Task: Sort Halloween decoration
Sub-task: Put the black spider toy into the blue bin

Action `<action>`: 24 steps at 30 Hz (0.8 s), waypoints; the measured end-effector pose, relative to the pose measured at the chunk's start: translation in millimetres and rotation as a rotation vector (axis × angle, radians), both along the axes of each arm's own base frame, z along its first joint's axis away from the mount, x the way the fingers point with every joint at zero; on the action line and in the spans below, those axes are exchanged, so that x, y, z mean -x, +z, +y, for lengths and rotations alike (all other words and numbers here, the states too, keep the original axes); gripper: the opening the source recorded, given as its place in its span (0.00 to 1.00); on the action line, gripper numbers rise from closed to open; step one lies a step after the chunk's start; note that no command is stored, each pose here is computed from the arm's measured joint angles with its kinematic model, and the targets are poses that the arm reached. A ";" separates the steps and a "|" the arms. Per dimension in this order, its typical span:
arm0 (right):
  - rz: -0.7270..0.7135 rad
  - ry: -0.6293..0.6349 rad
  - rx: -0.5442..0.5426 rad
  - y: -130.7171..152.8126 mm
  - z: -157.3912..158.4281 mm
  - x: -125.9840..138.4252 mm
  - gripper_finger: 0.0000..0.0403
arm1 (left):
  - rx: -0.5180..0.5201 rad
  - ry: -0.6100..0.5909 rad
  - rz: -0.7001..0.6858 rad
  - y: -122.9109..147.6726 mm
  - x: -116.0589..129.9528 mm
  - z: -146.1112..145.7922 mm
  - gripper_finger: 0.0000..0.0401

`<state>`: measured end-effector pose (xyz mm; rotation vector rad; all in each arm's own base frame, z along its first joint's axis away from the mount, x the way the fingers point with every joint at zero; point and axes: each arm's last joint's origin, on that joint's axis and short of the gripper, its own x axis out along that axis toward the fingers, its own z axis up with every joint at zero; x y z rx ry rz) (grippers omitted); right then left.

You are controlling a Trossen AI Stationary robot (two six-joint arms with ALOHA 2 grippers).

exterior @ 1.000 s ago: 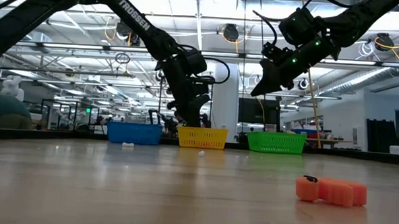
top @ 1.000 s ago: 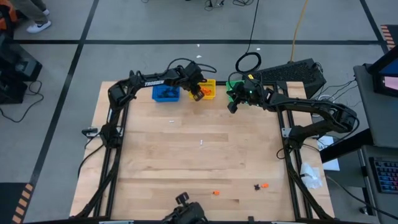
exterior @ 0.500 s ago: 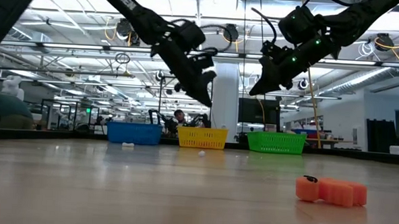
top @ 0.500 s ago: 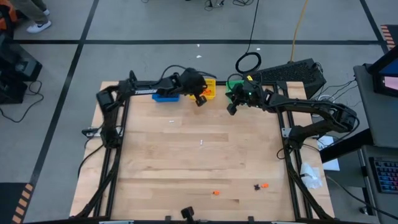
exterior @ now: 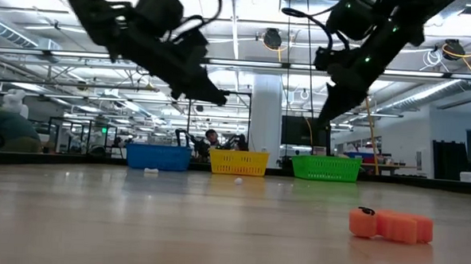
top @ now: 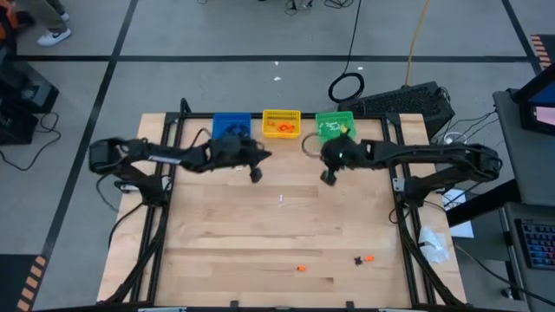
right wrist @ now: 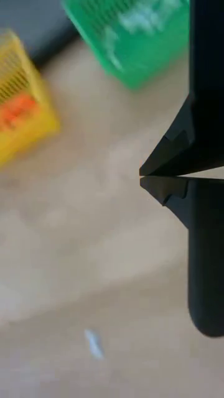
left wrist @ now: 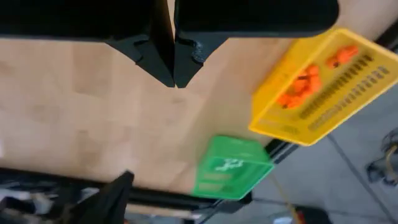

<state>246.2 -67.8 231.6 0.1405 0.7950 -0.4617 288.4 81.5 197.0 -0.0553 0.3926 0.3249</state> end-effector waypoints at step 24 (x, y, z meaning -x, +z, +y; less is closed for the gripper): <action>0.467 0.191 -0.596 -30.9 204.4 51.9 0.48 | -0.045 -0.182 -0.025 -17.0 18.2 -62.3 0.00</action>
